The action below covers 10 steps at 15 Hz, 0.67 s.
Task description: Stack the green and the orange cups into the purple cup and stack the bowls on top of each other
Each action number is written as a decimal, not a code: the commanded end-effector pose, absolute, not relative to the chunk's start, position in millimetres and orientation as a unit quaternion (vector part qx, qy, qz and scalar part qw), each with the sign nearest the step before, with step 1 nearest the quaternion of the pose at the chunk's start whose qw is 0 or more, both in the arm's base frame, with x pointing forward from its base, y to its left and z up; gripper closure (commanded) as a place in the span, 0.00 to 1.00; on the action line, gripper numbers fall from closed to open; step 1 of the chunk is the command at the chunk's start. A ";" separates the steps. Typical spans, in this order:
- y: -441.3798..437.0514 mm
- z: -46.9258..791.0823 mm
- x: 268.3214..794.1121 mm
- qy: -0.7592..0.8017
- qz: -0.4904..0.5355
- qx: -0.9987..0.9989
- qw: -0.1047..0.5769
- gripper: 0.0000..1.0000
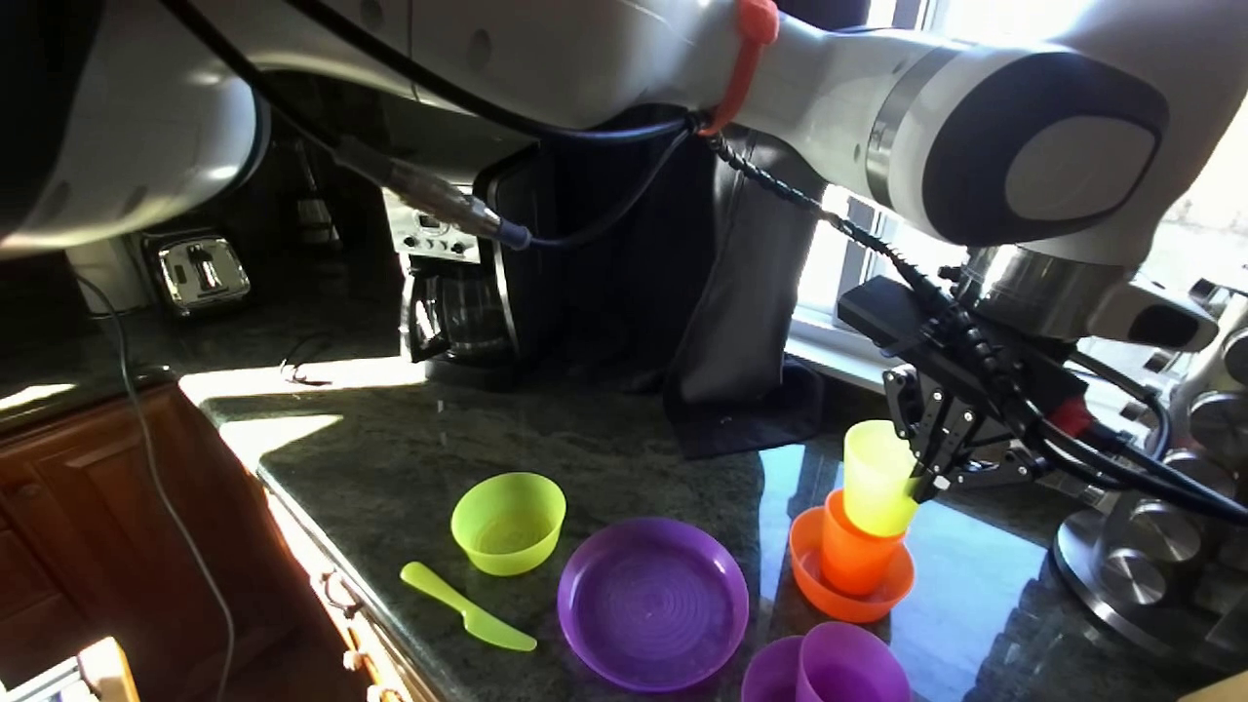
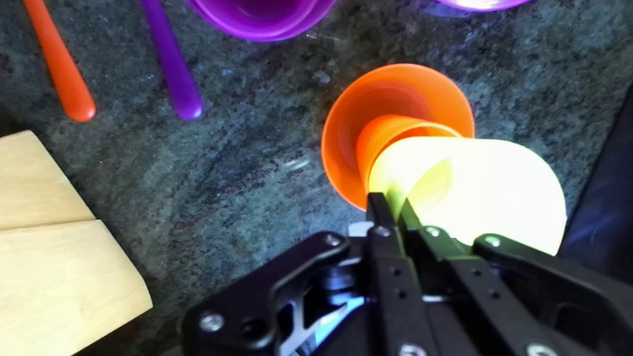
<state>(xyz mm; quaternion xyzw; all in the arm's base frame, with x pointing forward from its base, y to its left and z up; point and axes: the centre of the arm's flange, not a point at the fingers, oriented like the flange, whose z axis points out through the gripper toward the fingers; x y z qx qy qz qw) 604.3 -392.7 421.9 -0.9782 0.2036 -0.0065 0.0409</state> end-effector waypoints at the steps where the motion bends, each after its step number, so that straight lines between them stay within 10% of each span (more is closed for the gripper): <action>1: -397.5 422.3 616.0 0.197 -0.003 -0.978 0.063 0.99; 10: -396.5 410.3 623.0 0.191 0.009 -0.979 0.066 0.99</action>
